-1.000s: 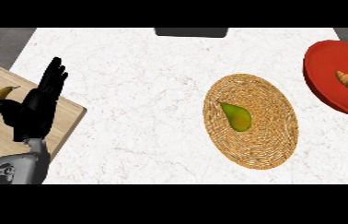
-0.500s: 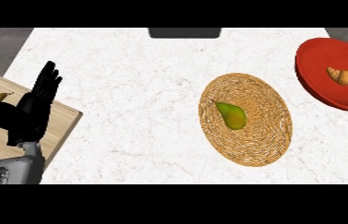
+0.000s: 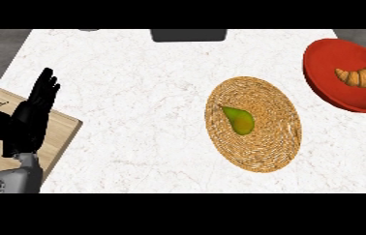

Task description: Pick the croissant from the placemat and place it in the bowl

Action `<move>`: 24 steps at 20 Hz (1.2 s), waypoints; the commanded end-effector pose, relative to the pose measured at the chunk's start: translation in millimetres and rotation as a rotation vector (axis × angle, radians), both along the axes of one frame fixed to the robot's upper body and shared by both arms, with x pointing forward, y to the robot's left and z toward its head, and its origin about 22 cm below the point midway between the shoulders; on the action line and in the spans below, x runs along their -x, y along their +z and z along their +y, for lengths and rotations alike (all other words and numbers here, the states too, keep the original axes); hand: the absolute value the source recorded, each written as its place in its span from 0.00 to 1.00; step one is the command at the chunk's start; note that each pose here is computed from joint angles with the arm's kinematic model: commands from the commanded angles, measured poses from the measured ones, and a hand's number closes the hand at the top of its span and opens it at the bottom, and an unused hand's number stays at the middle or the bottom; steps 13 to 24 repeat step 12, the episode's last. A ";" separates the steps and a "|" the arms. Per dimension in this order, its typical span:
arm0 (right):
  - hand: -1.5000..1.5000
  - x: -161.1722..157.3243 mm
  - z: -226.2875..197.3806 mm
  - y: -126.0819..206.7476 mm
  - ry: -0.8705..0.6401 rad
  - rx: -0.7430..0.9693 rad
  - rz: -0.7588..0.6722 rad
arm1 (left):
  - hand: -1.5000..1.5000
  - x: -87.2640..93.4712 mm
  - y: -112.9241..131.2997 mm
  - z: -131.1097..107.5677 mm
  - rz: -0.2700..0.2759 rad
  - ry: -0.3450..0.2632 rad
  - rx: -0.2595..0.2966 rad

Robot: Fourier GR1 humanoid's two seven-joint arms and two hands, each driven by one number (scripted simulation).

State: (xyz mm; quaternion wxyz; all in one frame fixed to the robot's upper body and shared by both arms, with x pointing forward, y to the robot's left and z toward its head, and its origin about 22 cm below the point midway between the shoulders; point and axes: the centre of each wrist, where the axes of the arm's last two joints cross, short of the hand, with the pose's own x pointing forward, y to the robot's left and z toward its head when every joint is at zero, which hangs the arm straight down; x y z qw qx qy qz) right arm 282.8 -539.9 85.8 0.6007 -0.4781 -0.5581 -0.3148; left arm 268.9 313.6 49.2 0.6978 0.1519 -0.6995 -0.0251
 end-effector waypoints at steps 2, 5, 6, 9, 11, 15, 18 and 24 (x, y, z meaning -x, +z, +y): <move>0.00 68.0 -25.6 -19.3 0.007 -0.035 -0.050 | 0.50 -3.8 8.3 -0.3 0.005 0.021 -0.011; 0.00 99.3 -34.0 -20.9 0.082 -0.046 -0.129 | 0.50 3.7 -3.4 6.7 0.000 0.006 -0.004; 0.00 92.2 -21.6 -15.8 0.106 -0.059 -0.119 | 0.50 8.9 8.8 -1.5 0.002 0.011 -0.018; 0.00 107.5 -12.3 -10.8 0.137 -0.031 -0.164 | 0.50 -12.4 9.8 16.3 0.011 -0.002 0.000; 0.00 152.6 -23.7 -11.5 0.140 -0.016 -0.172 | 0.50 -2.5 13.2 5.5 0.011 -0.005 0.011; 0.00 150.1 -5.9 -6.9 0.135 -0.016 -0.181 | 0.50 11.3 6.6 3.9 -0.006 0.002 0.004; 0.00 150.1 -5.9 -6.9 0.135 -0.016 -0.181 | 0.50 11.3 6.6 3.9 -0.006 0.002 0.004; 0.00 150.1 -5.9 -6.9 0.135 -0.016 -0.181 | 0.50 11.3 6.6 3.9 -0.006 0.002 0.004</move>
